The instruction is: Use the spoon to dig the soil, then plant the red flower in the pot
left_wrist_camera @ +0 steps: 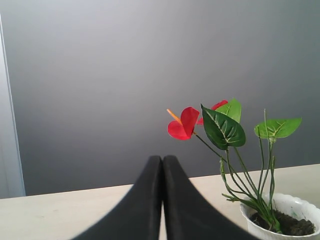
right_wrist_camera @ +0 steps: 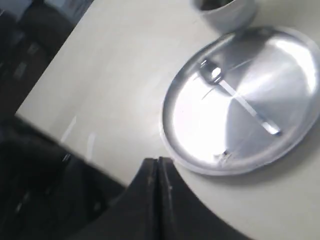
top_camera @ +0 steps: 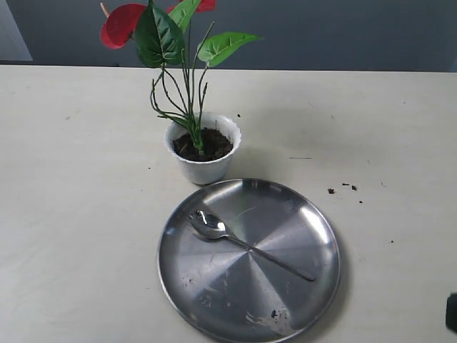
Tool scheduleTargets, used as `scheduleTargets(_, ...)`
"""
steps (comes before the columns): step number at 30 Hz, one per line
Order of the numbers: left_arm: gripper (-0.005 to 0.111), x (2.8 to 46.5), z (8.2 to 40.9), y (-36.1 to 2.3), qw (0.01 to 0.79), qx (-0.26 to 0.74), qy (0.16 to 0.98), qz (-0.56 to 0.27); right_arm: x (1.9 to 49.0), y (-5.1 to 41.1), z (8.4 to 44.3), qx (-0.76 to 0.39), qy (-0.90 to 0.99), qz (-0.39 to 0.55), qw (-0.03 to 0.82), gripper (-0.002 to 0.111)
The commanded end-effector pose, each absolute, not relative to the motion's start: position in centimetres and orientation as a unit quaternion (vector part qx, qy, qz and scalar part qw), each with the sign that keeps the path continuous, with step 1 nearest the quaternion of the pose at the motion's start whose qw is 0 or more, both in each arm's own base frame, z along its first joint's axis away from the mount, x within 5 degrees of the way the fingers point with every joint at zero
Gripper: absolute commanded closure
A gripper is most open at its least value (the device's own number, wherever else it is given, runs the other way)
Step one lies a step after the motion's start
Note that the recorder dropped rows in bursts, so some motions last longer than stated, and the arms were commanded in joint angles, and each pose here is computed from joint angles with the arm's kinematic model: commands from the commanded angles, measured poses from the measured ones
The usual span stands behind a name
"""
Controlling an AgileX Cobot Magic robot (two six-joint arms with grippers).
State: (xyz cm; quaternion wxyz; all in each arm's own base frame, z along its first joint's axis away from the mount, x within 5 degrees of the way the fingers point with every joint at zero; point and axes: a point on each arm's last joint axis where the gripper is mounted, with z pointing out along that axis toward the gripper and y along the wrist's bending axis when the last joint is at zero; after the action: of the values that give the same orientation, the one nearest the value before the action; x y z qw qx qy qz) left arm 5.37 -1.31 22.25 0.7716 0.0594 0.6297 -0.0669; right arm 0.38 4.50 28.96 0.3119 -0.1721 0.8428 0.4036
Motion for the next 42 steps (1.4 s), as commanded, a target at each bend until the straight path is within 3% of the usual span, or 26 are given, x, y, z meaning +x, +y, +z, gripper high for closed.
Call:
scheduleTargets(1,0.106,5.3,22.4,-1.4,0.774,0.061,0.626,-0.072,2.9,3.6,29.6,-0.013,0.832,0.32,0.453,0.109)
scheduleTargets(3,0.106,5.3,22.4,-1.4,0.774,0.061,0.626,-0.072,3.6,3.1,29.5,0.066,0.807,0.3,0.504,0.109)
scheduleTargets(7,0.106,5.3,22.4,-1.4,0.774,0.061,0.626,-0.072,3.6,3.1,27.7,0.108,0.767,0.32,0.546,0.109)
scheduleTargets(17,0.106,5.3,22.4,-1.4,0.774,0.061,0.626,-0.072,4.0,4.0,21.8,0.058,0.728,0.397,0.557,0.109)
scheduleTargets(28,0.106,5.3,22.4,-1.4,0.774,0.061,0.626,-0.072,4.1,3.8,22.0,0.03,0.719,0.368,0.59,0.109)
scheduleTargets(33,0.106,5.3,22.4,-1.4,0.774,0.061,0.626,-0.072,4.2,3.3,21.5,0.008,0.749,0.302,0.589,0.109)
scheduleTargets(42,0.106,5.3,22.4,-1.4,0.774,0.061,0.626,-0.072,4.9,1.3,20.9,0.081,0.766,0.212,0.601,0.109)
